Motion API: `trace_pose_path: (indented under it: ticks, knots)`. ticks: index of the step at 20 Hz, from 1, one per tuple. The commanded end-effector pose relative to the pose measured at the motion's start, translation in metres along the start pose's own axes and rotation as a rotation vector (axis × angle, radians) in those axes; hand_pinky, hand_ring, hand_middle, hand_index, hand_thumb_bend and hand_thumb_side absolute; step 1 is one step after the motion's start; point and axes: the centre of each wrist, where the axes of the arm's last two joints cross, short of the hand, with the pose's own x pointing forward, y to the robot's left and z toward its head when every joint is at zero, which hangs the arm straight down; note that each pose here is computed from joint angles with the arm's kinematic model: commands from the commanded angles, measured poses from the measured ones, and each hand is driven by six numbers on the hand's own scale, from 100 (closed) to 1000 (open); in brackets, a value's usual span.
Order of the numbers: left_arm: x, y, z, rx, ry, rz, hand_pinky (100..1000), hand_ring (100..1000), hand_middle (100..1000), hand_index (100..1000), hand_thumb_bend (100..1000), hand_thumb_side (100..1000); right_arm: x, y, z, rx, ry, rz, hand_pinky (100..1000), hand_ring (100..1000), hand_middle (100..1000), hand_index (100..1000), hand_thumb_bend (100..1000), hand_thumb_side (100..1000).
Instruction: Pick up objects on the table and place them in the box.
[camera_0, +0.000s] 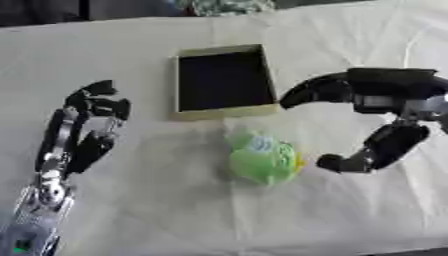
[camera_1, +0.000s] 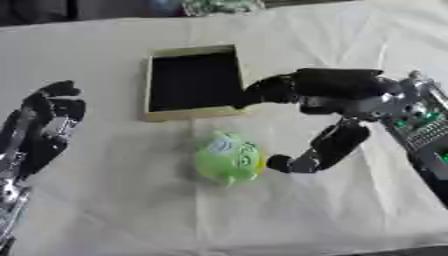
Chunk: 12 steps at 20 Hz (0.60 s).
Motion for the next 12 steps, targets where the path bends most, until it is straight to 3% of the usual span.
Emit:
trace_pose_path:
  ticks: [1, 12]
  knots:
    - [0.003, 0.003, -0.002, -0.001, -0.017, -0.009, 705, 712, 728, 858, 406, 726, -0.005, -0.004, -0.002, 0.008, 0.015, 0.02, 862, 886, 901, 967, 304, 410]
    - [0.003, 0.003, -0.002, -0.007, -0.016, -0.007, 705, 713, 728, 859, 402, 727, -0.02, 0.011, -0.022, 0.048, 0.011, 0.021, 862, 886, 901, 967, 300, 414]
